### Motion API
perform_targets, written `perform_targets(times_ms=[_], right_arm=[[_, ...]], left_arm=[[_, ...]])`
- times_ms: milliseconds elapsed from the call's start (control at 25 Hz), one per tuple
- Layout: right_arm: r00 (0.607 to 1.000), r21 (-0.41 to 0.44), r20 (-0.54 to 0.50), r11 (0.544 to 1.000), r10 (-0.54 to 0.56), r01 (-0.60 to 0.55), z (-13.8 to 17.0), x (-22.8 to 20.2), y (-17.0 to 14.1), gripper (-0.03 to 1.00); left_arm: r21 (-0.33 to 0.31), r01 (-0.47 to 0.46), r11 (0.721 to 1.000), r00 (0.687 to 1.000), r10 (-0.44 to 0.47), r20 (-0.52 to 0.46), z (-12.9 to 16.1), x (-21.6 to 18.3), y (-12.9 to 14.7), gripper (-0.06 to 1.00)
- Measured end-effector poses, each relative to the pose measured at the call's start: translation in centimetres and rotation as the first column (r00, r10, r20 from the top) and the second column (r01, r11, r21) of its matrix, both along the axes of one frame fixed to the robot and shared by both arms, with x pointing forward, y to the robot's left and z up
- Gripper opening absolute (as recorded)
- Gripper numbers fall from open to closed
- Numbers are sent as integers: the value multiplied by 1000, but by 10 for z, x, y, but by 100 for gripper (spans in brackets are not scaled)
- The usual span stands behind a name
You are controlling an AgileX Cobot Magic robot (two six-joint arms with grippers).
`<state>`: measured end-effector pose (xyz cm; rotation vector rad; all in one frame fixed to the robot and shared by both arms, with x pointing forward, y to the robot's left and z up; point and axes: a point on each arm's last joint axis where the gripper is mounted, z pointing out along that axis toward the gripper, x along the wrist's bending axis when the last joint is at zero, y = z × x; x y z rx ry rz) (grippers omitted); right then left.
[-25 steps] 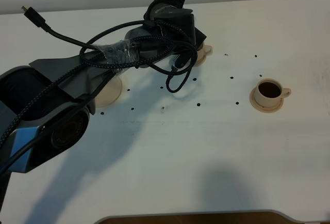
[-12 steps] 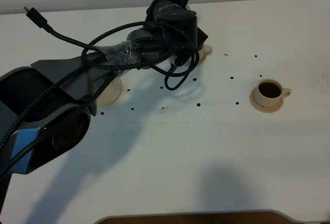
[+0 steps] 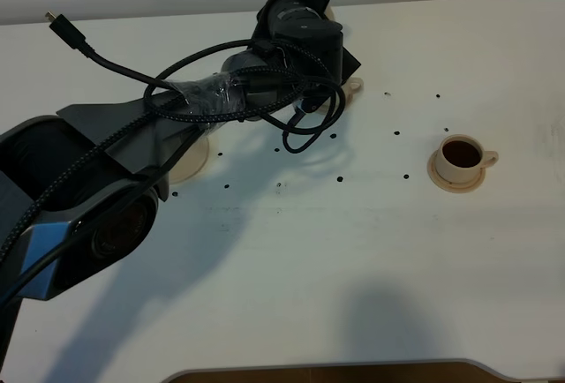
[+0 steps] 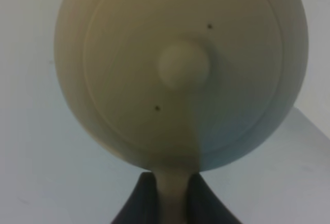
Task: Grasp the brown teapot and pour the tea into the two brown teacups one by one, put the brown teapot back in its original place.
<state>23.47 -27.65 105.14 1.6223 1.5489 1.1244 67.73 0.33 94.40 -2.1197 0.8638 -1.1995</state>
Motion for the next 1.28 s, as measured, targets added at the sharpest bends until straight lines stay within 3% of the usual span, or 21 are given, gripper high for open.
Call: perform_targets(times_ms=[440,1280], right_arm=[[1000,0,0,1000,0,0,0,0,0,45],[1000,0,0,1000,0,0,0,0,0,45]], left_arm=[[3,2,1000,1000,-2,0,0,0,0,14],[97,50,994,999,-50,-1,1,1,0,14]])
